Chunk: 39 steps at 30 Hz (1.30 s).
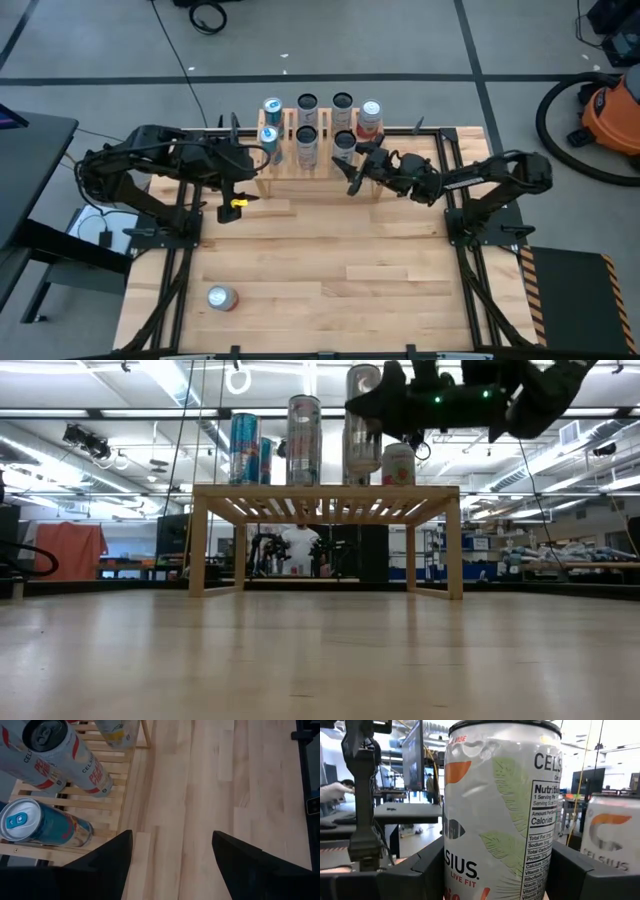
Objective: Place canned beverage on shelf
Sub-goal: Put the white yellow soda can on the shelf aligned with the other white yellow soda can, then put the pink white soda can on the shelf aligned with the other pink white soda can
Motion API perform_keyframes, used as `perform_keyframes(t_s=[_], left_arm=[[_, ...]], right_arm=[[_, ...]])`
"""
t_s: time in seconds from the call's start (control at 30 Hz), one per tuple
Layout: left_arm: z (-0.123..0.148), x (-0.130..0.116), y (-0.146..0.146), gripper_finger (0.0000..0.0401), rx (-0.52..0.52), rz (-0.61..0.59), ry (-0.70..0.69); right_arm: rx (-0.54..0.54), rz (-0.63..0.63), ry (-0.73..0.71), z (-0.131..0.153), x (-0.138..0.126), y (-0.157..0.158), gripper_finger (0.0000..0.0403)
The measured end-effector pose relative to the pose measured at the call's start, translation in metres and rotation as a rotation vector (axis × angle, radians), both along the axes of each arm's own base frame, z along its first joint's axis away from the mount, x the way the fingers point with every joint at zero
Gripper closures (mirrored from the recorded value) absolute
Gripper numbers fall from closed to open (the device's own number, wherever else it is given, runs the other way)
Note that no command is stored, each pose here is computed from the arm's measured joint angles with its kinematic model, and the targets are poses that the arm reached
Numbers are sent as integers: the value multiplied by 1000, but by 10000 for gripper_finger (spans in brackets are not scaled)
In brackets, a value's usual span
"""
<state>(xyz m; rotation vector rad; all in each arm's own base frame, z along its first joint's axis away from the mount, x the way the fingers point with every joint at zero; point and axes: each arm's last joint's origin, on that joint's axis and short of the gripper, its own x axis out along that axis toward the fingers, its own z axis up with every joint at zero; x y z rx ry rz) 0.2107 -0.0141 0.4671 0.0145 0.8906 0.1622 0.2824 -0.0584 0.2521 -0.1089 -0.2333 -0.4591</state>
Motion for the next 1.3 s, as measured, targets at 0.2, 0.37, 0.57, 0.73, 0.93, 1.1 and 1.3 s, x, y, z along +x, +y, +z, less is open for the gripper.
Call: perform_keyframes(t_s=[0.2, 0.37, 0.57, 0.73, 0.93, 1.1, 1.3], left_arm=[[0, 0, 0, 126, 6, -7, 5], [0, 0, 0, 126, 7, -9, 6], [0, 0, 0, 126, 8, -10, 6], [0, 0, 0, 126, 8, -10, 7], [0, 0, 0, 126, 8, -10, 7], [0, 0, 0, 126, 7, -10, 6], [0, 0, 0, 126, 8, -10, 6]], right_arm=[[28, 7, -7, -13, 2, -10, 148], [30, -8, -6, -13, 1, -15, 148], [50, 6, 21, -20, 2, -25, 148], [45, 17, 20, -22, 2, -30, 148], [43, 25, 27, -22, 1, -32, 127], [33, 27, 42, -23, 2, -32, 59], [30, 26, 41, -23, 2, -32, 24]])
